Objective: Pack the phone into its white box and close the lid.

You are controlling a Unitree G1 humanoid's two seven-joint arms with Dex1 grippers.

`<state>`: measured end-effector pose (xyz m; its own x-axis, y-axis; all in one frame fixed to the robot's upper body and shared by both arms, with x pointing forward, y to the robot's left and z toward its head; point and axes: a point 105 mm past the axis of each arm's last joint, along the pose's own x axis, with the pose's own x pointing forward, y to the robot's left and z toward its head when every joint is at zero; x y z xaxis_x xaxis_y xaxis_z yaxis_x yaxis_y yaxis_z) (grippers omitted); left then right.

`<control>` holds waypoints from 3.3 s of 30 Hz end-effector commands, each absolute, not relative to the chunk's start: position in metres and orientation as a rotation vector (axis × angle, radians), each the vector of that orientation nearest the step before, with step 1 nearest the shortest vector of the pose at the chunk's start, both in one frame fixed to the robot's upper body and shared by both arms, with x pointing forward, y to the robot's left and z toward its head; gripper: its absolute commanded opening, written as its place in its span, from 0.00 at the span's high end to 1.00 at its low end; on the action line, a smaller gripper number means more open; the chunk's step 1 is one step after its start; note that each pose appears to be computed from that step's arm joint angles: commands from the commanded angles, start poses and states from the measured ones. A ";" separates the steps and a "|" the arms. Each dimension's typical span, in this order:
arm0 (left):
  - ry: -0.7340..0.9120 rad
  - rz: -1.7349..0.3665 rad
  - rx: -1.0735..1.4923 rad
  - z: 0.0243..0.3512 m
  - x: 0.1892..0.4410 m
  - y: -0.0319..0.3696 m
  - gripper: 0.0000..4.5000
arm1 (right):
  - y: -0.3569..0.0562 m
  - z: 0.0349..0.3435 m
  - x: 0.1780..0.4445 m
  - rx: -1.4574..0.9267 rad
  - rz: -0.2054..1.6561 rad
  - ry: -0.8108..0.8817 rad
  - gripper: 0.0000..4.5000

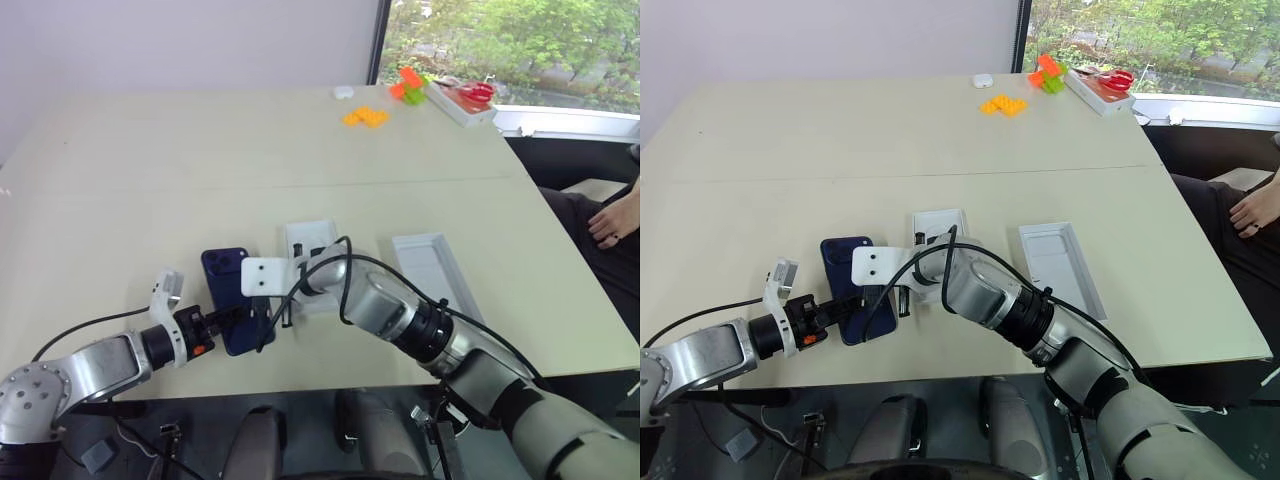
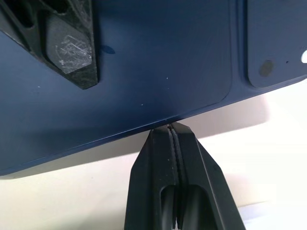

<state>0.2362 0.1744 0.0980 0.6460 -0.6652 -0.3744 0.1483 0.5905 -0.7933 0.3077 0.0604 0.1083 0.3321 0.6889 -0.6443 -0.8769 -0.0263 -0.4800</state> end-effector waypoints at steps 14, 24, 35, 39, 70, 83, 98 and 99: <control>0.525 -0.741 -0.719 0.177 0.272 0.130 1.00 | -0.057 0.227 0.344 -0.759 0.888 0.109 1.00; 0.699 -0.787 -0.866 0.163 0.305 0.076 1.00 | -0.110 0.199 0.332 -0.712 0.773 0.262 1.00; 0.856 -0.809 -0.750 0.150 0.307 0.062 1.00 | -0.128 0.177 0.322 -0.700 0.722 0.348 1.00; 0.867 -0.805 -0.743 0.150 0.310 0.064 1.00 | -0.129 0.175 0.322 -0.698 0.720 0.354 1.00; 0.918 -0.771 -0.767 0.141 0.314 0.063 1.00 | -0.103 0.165 0.287 -0.592 0.984 0.234 1.00; 0.911 -0.784 -0.750 0.143 0.312 0.063 0.27 | -0.102 0.162 0.289 -0.595 0.981 0.247 1.00; 0.799 -0.875 -0.525 0.171 0.293 0.093 0.27 | -0.100 0.163 0.293 -0.601 0.987 0.246 1.00; 0.790 -0.879 -0.509 0.173 0.290 0.098 0.27 | -0.100 0.163 0.293 -0.601 0.988 0.245 1.00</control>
<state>0.2973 0.0986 0.1613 0.4071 -0.8046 -0.4324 0.4223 0.5855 -0.6920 0.2924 -0.1025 0.1521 0.5332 0.6943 -0.4834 -0.8457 0.4210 -0.3281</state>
